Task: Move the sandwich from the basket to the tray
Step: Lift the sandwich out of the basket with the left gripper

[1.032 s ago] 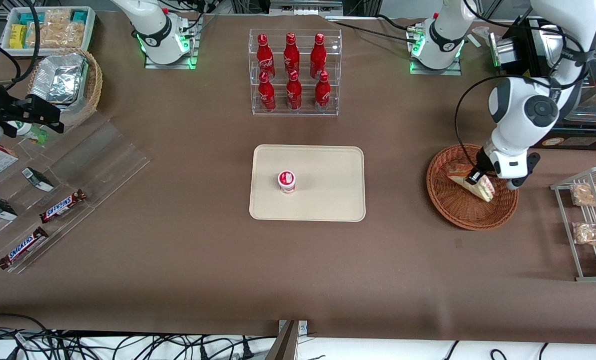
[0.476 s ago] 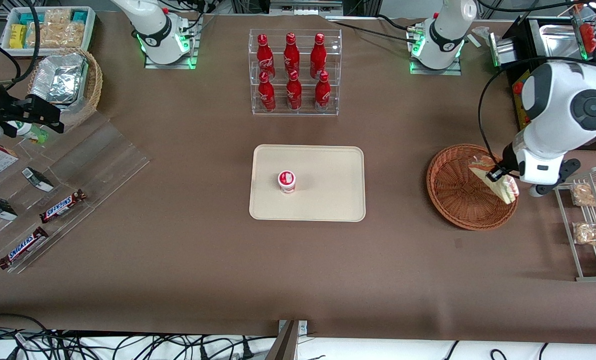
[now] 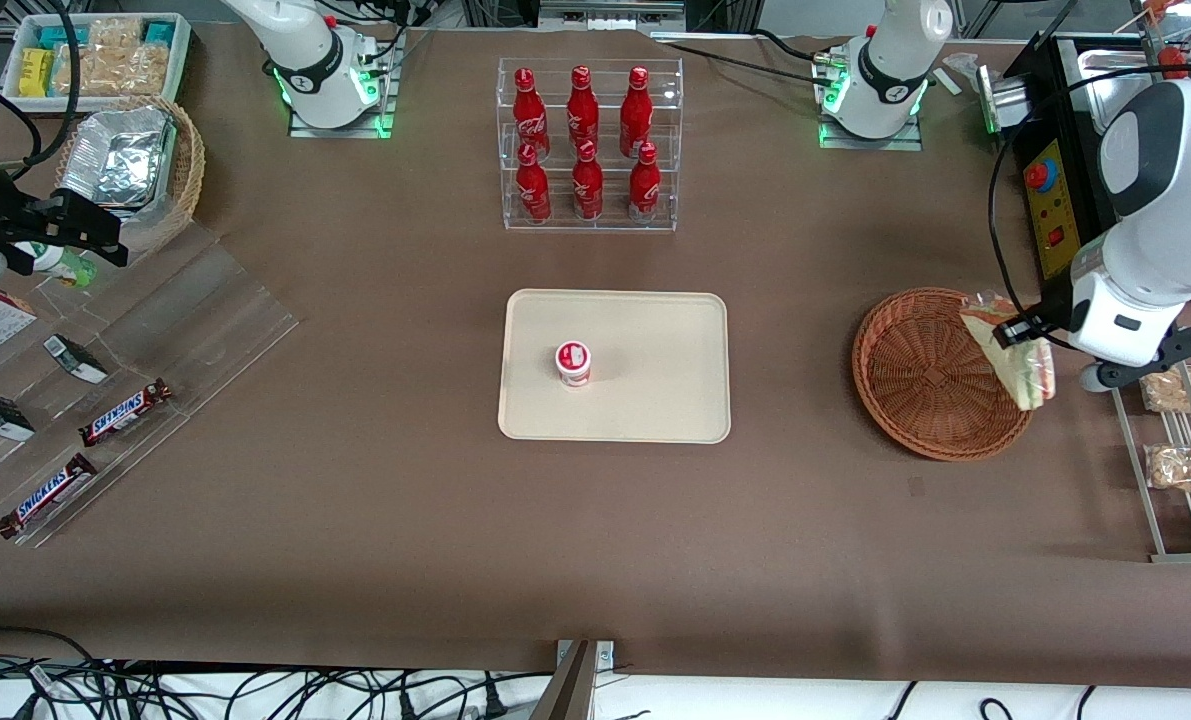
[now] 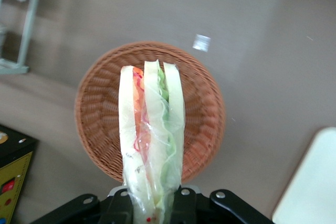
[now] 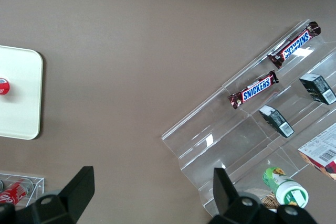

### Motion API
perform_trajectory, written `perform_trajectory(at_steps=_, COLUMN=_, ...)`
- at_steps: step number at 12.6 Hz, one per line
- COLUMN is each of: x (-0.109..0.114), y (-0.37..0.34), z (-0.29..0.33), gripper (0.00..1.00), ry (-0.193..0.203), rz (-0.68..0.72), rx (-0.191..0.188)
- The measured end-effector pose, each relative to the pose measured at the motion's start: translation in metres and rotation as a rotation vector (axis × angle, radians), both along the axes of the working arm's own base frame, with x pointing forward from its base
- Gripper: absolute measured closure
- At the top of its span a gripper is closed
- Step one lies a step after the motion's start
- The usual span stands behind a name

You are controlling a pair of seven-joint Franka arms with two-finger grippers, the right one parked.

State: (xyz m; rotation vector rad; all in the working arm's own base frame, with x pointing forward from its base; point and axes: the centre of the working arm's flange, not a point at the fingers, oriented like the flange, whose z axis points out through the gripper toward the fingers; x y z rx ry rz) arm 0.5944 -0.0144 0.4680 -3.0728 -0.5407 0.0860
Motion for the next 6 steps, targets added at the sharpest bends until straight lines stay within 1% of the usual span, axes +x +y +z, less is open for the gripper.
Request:
perform_trajectory(at_steps=1, x=0.001, y=-0.008, z=0.006, gripper=0.81, ry=-0.006, rz=-0.052, rx=-0.043)
perform_trajectory(at_steps=2, x=0.002, y=-0.015, z=0.013, gripper=0.81, ry=-0.006, rz=-0.115, rx=-0.070)
perform_trajectory(at_steps=3, x=0.001, y=-0.024, z=0.019, gripper=0.81, ry=-0.001, rz=-0.178, rx=-0.085)
perform_trajectory(at_steps=6, x=-0.001, y=-0.072, z=0.035, gripper=0.81, ry=-0.012, rz=-0.314, rx=-0.102)
